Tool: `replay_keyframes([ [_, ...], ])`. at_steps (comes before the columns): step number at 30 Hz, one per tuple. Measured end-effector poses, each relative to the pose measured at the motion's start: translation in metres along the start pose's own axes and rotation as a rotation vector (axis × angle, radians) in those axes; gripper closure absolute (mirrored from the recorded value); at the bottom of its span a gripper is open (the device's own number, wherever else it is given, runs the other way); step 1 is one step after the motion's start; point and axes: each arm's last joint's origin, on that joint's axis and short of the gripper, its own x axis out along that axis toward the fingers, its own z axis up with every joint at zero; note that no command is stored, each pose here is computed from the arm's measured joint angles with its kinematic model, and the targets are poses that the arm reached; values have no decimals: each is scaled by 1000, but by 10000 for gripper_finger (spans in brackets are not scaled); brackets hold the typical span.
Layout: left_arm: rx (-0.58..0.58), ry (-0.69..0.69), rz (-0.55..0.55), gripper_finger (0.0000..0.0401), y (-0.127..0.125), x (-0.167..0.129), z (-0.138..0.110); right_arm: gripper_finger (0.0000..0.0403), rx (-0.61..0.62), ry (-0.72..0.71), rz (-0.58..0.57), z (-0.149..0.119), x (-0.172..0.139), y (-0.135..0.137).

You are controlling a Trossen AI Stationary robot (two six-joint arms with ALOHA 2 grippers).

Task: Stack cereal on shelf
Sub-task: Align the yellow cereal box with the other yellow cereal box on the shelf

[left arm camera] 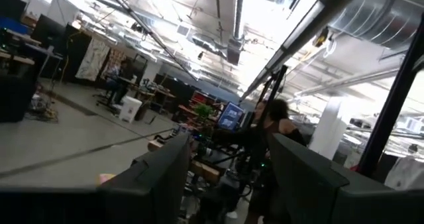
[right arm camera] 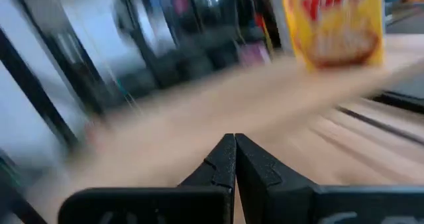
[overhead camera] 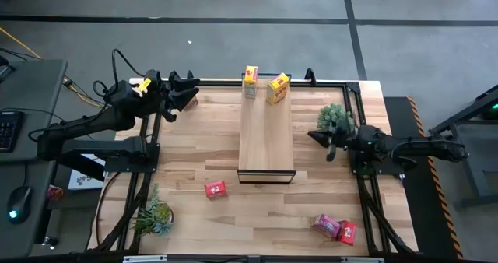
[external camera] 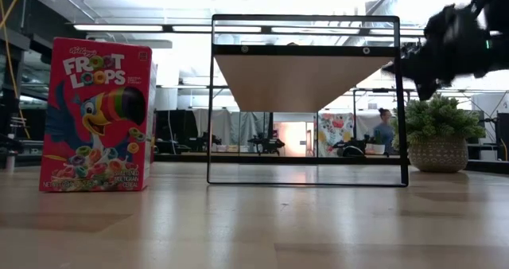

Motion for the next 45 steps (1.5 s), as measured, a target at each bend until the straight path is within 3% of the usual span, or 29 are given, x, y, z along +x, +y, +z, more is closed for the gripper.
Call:
replay_keyframes([
  [4, 22, -7, 15, 201, 0, 0, 0, 402, 263, -326, 26, 29, -5, 6],
  [7, 51, -9, 20, 201, 1, 0, 0, 402, 298, -522, 62, 48, -12, 9],
  [9, 61, -2, 23, 201, 1, 0, 0, 402, 260, -561, 72, 63, -14, 13],
  [13, 69, 0, 23, 201, 1, 0, -1, 402, 190, -420, -41, 95, -5, 21],
  [19, 69, 0, 24, 201, 1, 0, -1, 402, 107, 25, -328, 120, 20, 16],
  [21, 70, 1, 24, 201, 1, 0, -1, 402, 89, 138, -340, 120, 32, 8],
  [25, 100, 2, 24, 201, 1, 0, -1, 402, 131, 276, -259, 111, 62, -16],
  [28, 103, 1, 24, 201, 1, 0, -1, 402, 151, 317, -257, 104, 81, -38],
  [34, 106, 1, 24, 201, 1, 0, -1, 403, 185, 267, -184, 100, 107, -72],
  [45, 139, 0, 27, 201, 1, 0, 0, 403, 210, 237, -167, 85, 131, -92],
])
